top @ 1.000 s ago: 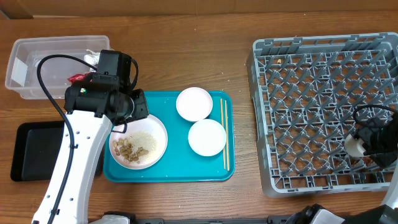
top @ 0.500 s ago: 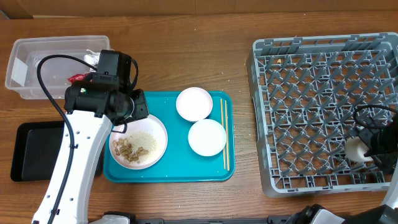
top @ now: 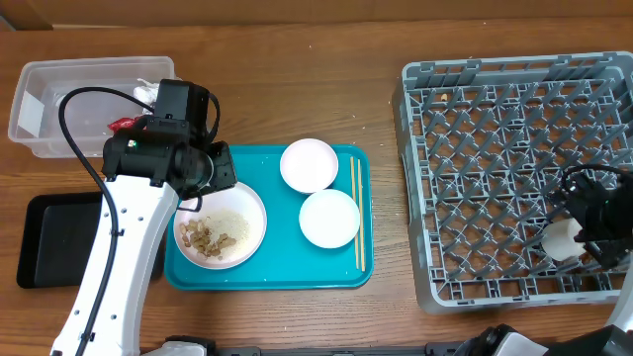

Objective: Sort waste into correct bins and load items into the dishwasher
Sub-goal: 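Carry the cup with the right gripper and place it in the rack, then move the right gripper to the white bowl and grasp its rim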

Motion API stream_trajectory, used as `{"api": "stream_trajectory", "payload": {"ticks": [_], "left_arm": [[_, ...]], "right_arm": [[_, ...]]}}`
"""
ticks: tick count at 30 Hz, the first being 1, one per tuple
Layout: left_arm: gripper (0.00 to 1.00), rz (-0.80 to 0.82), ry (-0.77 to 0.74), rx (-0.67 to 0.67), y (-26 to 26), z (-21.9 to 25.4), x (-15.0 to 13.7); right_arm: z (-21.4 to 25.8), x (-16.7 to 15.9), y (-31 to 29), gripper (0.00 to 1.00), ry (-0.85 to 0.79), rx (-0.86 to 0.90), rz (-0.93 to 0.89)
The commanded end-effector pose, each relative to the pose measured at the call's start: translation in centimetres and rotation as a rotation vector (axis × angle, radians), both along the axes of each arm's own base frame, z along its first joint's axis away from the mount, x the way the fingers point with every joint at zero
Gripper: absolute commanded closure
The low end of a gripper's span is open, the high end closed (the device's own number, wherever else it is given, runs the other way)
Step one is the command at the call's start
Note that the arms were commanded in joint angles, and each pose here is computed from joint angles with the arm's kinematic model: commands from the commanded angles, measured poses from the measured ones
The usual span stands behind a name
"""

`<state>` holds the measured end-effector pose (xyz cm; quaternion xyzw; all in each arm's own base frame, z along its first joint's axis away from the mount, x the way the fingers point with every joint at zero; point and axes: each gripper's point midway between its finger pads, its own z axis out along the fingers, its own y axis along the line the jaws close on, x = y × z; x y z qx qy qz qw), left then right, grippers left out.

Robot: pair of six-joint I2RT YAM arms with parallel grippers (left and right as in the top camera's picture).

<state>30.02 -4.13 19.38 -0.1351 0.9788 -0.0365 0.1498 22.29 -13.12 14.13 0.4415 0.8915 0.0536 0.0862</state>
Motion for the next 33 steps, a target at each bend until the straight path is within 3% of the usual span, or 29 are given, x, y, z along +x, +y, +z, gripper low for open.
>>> {"api": "stream_trajectory", "payload": {"ticks": [1, 8, 17, 23, 29, 33], "left_arm": [[0.56, 0.013, -0.02, 0.006, 0.2, 0.6, 0.2], [0.51, 0.012, -0.018, 0.003, 0.1, 0.5, 0.2], [0.47, 0.007, 0.002, -0.009, -0.2, 0.1, 0.2], [0.46, 0.008, 0.007, -0.008, -0.1, 0.0, 0.2], [0.46, 0.008, 0.006, -0.008, -0.2, 0.0, 0.2], [0.46, 0.007, 0.007, -0.007, -0.1, 0.0, 0.2]], "right_arm": [[1.1, 2.4, 3.5, 0.0, -0.17, 0.165, 0.174], [4.4, 4.1, 7.4, 0.0, -0.348, 0.255, 0.37], [8.2, 5.5, 19.3, 0.0, -0.452, 0.216, 0.873], [5.8, 6.0, 26.6, 0.01, -0.364, 0.075, 1.083], [1.5, 6.7, 33.1, 0.2, -0.288, 0.09, 1.174], [-2.4, 6.7, 34.7, 0.26, -0.178, 0.095, 1.176]]}}
